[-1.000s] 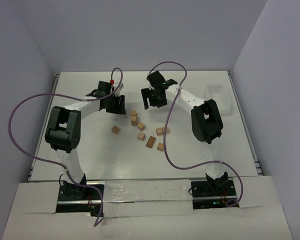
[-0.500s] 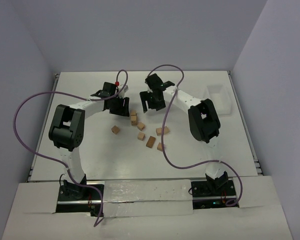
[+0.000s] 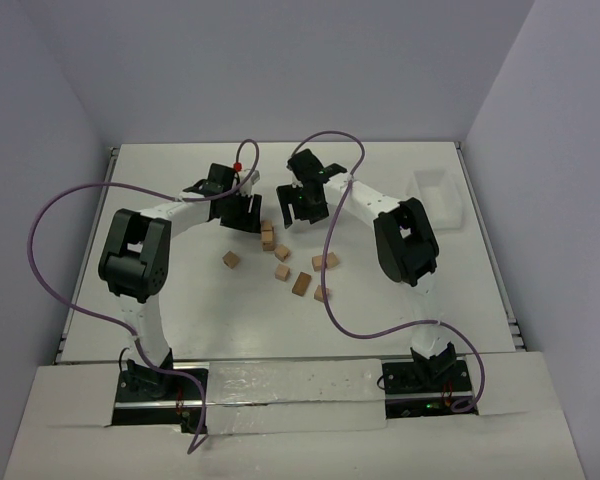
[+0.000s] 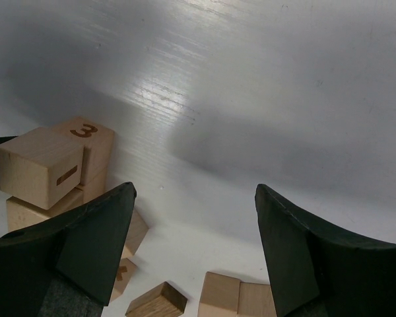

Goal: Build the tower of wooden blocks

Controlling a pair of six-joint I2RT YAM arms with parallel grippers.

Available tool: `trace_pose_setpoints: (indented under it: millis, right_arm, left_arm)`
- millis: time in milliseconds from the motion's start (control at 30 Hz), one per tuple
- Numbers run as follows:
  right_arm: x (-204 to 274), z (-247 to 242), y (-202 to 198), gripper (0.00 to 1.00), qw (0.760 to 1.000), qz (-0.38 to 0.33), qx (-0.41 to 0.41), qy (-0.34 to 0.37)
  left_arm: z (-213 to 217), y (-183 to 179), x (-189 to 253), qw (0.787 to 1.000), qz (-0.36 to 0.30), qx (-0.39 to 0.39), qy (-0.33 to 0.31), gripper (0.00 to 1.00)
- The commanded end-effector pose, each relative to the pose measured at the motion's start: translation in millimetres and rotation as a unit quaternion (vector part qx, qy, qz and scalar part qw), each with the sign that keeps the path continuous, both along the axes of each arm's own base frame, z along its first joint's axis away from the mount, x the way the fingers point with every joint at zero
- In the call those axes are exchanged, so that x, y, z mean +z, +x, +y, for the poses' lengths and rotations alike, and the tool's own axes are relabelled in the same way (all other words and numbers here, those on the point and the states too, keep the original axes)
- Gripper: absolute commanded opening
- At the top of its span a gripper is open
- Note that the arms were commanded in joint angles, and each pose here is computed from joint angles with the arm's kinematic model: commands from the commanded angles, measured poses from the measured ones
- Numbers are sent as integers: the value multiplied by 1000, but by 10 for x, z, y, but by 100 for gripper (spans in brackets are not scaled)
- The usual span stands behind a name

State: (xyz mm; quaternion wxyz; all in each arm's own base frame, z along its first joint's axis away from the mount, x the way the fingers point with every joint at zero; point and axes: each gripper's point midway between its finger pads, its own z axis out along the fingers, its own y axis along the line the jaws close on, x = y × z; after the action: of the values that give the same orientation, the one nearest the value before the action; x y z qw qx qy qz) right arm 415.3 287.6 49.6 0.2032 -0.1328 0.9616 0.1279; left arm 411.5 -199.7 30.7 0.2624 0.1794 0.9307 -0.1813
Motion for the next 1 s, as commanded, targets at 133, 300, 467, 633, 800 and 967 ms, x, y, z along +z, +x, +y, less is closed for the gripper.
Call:
trace_pose_setpoints:
  millis: [133, 300, 467, 633, 800, 967]
  right_arm:
    - [153, 96, 57, 81, 1000, -16, 7, 11]
    - [153, 96, 57, 81, 1000, -16, 8, 11]
    - [158, 97, 57, 81, 1000, -16, 8, 11]
    - [158, 106, 59, 81, 1000, -17, 9, 11]
    - [155, 117, 53, 81, 1000, -16, 11, 12]
    - [122, 142, 26, 81, 1000, -12, 14, 10]
  left_arm:
    - [-84, 89, 108, 1000, -18, -11, -6, 68]
    - [-86, 79, 104, 1000, -18, -11, -7, 67]
    - [-98, 70, 124, 1000, -20, -13, -7, 67]
    - [-109, 58, 138, 1000, -23, -15, -5, 67]
    - [-113, 51, 140, 1000, -23, -15, -5, 67]
    - [-101, 41, 129, 1000, -23, -14, -4, 67]
